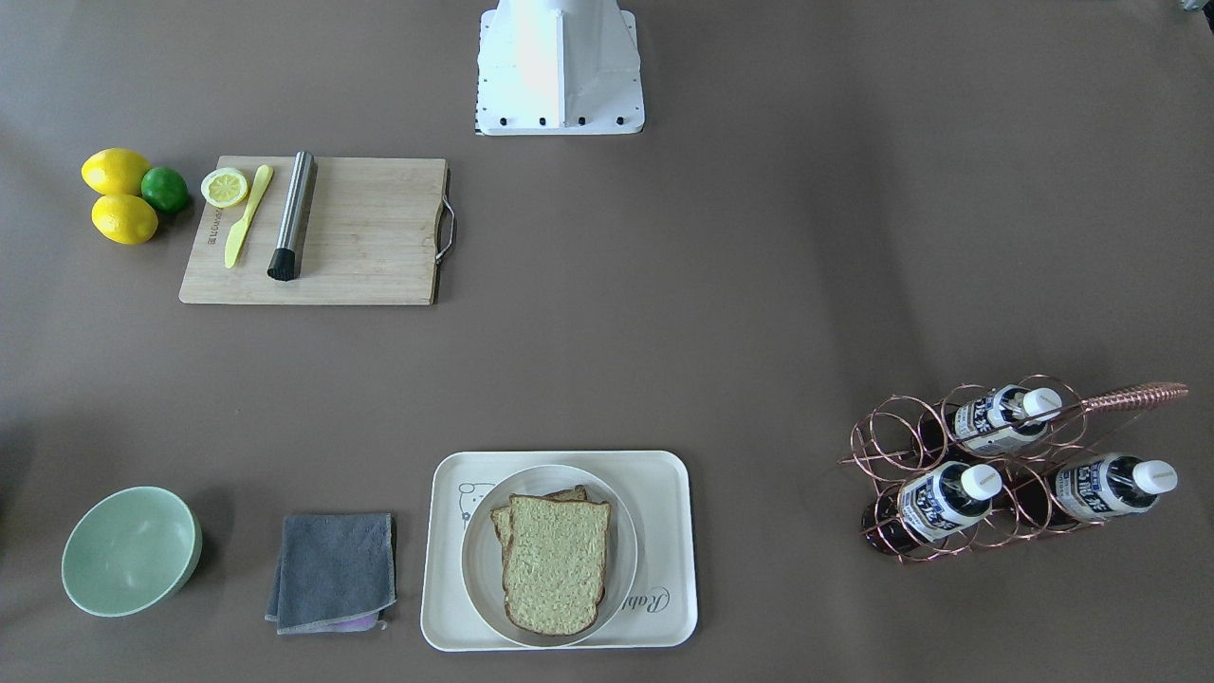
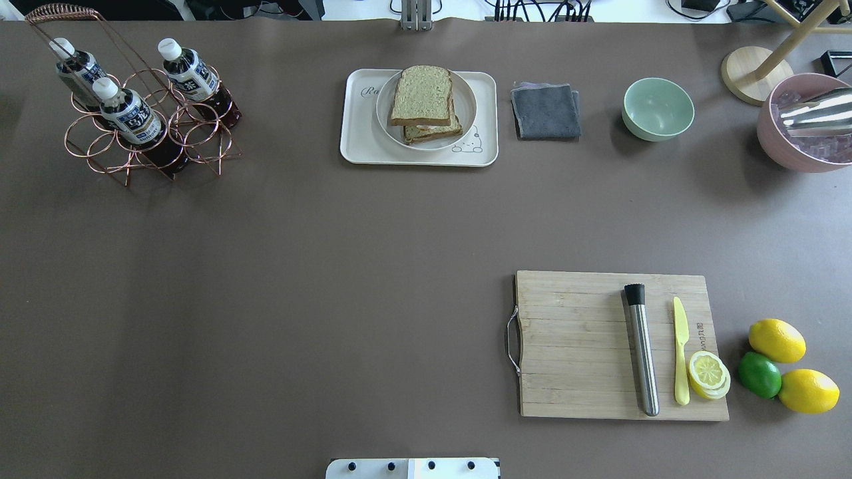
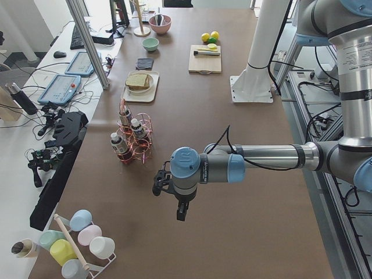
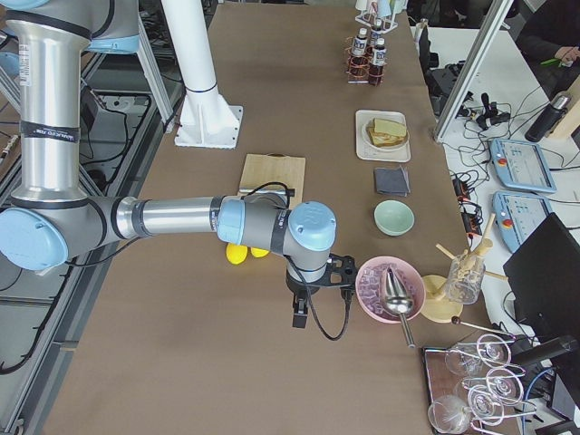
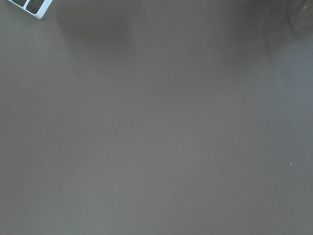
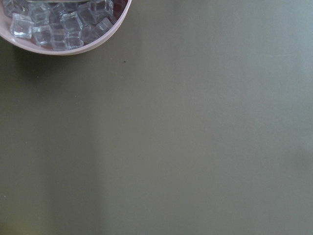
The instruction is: Make sandwich and place on tray
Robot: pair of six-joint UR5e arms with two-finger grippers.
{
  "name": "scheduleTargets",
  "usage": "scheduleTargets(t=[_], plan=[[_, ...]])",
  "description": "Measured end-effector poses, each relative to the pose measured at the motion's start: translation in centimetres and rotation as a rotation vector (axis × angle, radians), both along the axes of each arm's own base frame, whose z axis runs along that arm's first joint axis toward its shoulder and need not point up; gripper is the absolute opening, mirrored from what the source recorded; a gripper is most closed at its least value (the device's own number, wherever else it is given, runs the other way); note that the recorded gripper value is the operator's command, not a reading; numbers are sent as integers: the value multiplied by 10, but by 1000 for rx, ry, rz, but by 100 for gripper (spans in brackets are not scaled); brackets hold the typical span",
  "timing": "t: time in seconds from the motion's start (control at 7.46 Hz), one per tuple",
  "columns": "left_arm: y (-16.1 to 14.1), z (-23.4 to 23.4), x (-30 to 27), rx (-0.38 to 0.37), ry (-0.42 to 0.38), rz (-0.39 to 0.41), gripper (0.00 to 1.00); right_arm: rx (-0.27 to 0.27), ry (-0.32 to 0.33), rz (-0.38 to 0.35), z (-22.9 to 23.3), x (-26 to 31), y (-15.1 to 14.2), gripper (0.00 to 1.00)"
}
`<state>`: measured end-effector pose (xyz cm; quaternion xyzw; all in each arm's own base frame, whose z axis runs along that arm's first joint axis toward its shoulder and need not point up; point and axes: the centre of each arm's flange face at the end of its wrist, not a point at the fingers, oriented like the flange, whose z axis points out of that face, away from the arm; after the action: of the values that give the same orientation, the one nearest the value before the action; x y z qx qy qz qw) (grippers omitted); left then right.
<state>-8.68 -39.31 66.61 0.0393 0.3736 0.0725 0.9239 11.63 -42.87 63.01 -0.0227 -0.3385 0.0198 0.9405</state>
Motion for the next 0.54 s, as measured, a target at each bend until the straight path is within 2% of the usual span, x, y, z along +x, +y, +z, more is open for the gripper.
scheduleTargets(t=[0.27,0.54], plan=[[3,18,0,-29,1,3,99,-32,-15,17,-4,-11,-4,100],[4,23,0,-38,1,3,99,-27,-19,20,-6,-13,-5,100]])
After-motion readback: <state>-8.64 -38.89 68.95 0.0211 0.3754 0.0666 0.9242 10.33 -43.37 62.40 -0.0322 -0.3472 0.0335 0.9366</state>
